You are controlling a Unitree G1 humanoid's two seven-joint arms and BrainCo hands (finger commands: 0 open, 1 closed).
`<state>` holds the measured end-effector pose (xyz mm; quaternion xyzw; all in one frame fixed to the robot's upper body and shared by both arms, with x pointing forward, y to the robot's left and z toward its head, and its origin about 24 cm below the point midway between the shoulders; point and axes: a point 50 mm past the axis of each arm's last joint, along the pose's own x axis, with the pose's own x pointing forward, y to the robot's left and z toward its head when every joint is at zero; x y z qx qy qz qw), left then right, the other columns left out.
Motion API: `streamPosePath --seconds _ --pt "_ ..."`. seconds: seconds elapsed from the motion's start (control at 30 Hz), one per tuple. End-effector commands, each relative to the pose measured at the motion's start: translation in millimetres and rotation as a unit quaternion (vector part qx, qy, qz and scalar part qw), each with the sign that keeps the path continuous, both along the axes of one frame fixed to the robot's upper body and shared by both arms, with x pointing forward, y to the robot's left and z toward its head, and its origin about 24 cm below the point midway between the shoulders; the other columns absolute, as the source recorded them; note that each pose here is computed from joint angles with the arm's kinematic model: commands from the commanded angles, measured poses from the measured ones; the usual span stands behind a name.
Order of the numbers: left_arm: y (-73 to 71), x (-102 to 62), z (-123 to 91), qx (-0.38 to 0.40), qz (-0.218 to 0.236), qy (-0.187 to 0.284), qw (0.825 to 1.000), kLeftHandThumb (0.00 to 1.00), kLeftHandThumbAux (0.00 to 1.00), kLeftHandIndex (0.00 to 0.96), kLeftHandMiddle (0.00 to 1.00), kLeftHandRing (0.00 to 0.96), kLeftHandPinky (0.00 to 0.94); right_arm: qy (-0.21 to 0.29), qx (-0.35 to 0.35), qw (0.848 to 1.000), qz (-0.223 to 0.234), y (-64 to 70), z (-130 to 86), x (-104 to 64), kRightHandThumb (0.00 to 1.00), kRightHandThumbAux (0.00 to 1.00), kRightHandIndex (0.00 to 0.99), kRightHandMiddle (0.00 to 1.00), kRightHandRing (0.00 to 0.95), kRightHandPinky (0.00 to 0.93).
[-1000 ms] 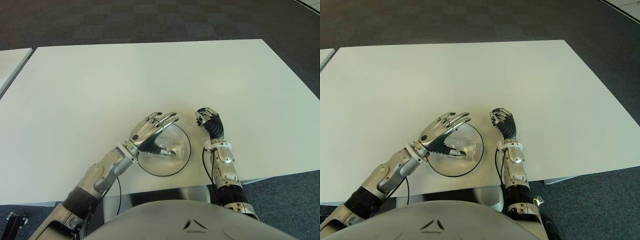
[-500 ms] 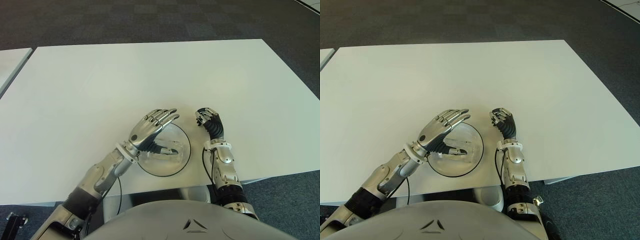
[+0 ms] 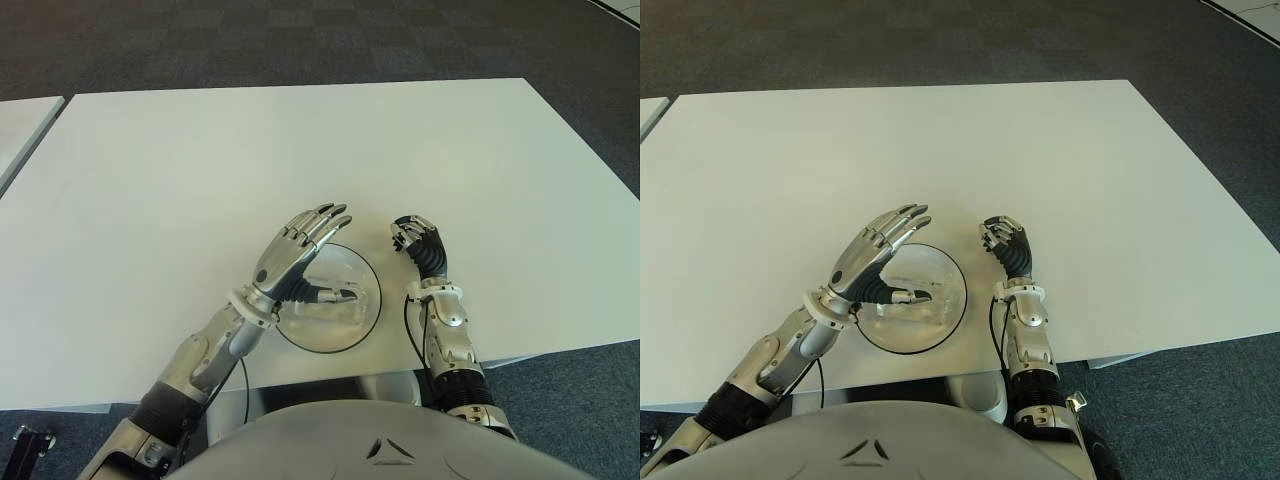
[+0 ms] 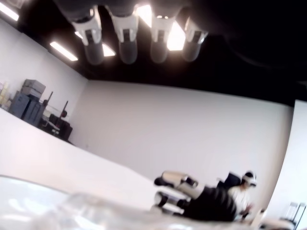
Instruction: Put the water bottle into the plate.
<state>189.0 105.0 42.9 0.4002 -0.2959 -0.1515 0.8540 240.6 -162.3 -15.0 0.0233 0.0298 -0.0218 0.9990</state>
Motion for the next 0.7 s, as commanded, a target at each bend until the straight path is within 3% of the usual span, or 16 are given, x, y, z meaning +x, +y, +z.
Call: streamPosePath --seconds 0.03,0.17,0.3,0.53,0.7 --pt "10.9 -11.6 -5 -0.070 0.013 0.025 0.997 0.002 0.230 0.000 0.000 0.000 0.000 0.034 0.002 0.999 -0.005 -0.1 -11 -6.8 0.708 0.726 0.436 0.656 0.658 0.668" --pt "17.9 -8.1 -7 -0.150 0.041 0.049 0.987 0.000 0.267 0.000 0.000 0.000 0.000 0.034 0.002 0.999 -0.004 0.0 -11 -7.0 0.708 0.726 0.436 0.657 0.658 0.670" --pt "28.8 12.6 -11 -0.202 0.089 0.028 0.975 0.011 0.303 0.000 0.000 0.000 0.000 0.036 0.004 0.999 -0.004 0.2 -11 -6.9 0.708 0.725 0.437 0.656 0.658 0.668" --pt "32.5 6.0 -12 -0.279 0.148 0.016 0.949 0.040 0.315 0.000 0.000 0.000 0.000 0.034 0.005 0.999 -0.003 0.2 -11 -6.9 0.708 0.725 0.437 0.658 0.658 0.669" --pt "36.6 4.8 -14 -0.314 0.162 0.018 0.935 0.046 0.293 0.000 0.000 0.000 0.000 0.030 0.008 1.000 -0.002 -0.3 -10 -7.1 0.708 0.725 0.437 0.659 0.656 0.665"
